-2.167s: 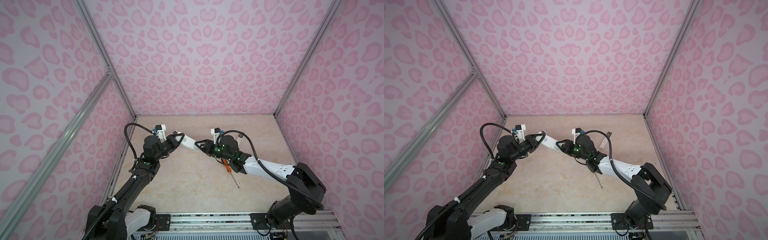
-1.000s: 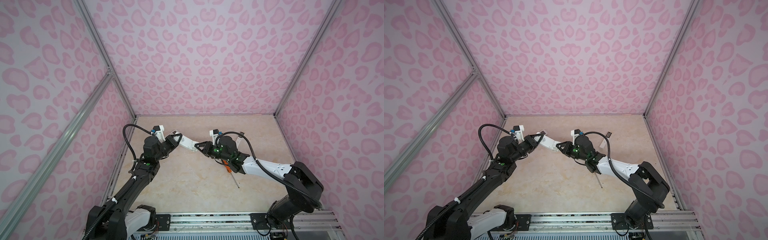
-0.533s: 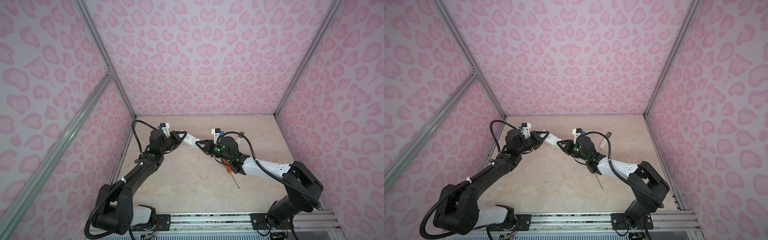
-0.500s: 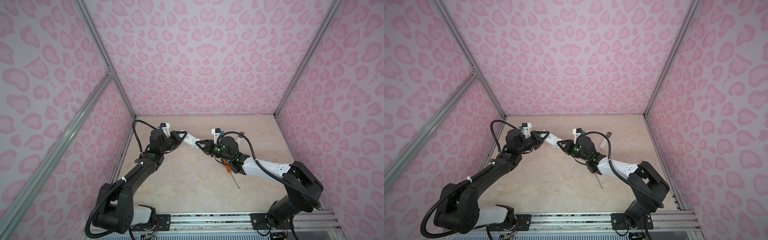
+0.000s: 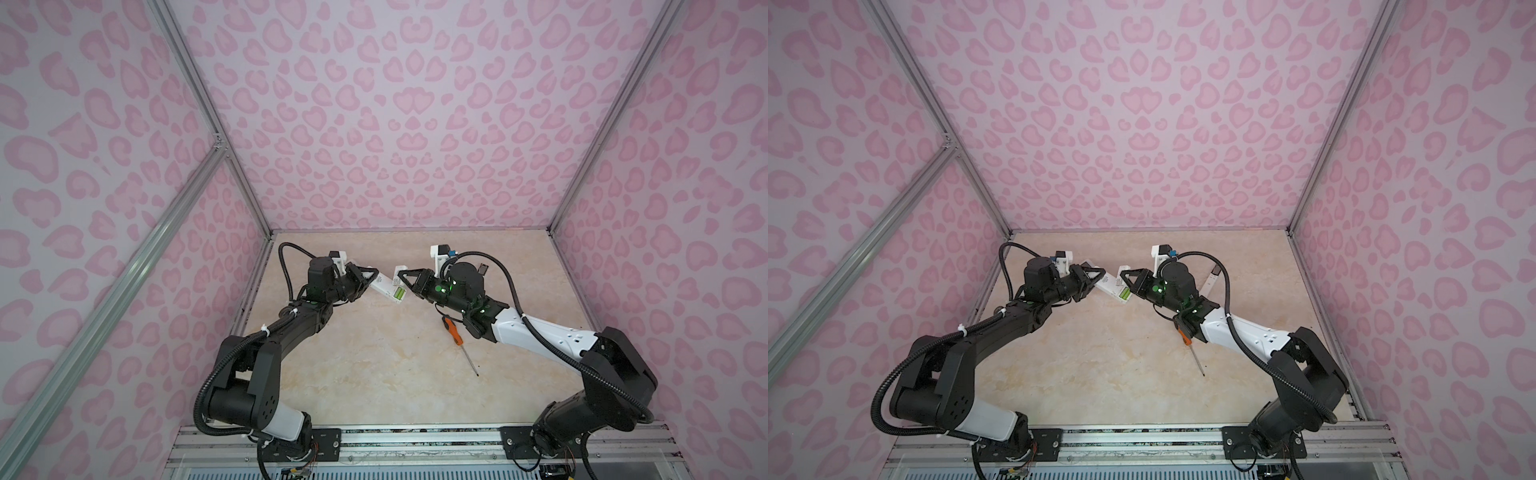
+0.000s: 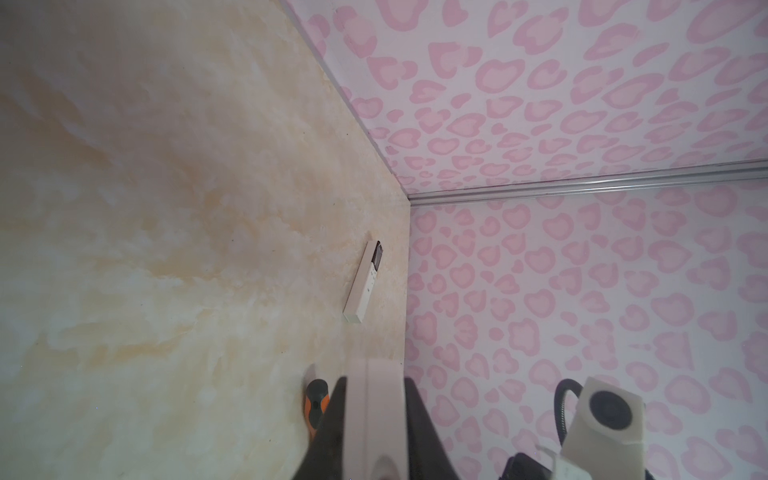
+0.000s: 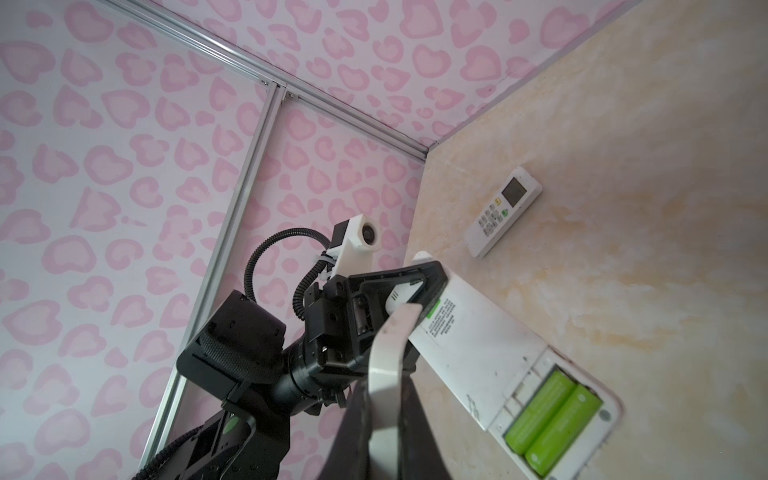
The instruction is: Unload the batteries from the remote control
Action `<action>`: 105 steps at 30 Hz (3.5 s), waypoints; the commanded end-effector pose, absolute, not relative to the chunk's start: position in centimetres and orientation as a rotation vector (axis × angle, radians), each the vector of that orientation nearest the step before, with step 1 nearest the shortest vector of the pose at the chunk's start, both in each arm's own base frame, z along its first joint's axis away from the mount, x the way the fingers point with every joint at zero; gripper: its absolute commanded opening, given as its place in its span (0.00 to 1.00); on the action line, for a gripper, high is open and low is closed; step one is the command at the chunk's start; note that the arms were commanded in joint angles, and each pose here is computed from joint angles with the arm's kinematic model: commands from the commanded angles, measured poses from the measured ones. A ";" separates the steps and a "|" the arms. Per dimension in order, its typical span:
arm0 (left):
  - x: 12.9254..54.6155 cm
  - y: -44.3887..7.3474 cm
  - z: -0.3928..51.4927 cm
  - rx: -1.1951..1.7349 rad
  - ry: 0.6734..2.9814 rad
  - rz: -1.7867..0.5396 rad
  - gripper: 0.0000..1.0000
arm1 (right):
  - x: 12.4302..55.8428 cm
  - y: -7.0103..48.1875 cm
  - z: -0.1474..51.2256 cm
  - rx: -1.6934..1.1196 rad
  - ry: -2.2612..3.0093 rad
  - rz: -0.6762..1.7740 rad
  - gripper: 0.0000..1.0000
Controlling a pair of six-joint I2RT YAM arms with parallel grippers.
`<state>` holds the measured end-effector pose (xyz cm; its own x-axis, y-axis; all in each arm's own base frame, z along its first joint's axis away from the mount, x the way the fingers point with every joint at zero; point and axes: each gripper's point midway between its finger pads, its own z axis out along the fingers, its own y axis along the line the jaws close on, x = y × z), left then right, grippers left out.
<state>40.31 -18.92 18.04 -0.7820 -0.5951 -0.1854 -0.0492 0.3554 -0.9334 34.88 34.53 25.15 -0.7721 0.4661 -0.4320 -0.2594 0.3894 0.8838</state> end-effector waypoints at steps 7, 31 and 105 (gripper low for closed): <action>41.1 -18.1 13.8 -0.548 2.180 -1.435 0.04 | 39.5 29.0 18.5 0.083 2.210 0.936 0.12; 40.9 -15.5 3.9 -0.725 2.345 -1.339 0.03 | 46.9 24.0 5.8 -0.335 2.569 -0.114 0.13; 40.2 -12.9 6.1 -0.108 2.760 -0.074 0.97 | 31.5 20.1 3.3 -0.129 2.768 0.225 0.46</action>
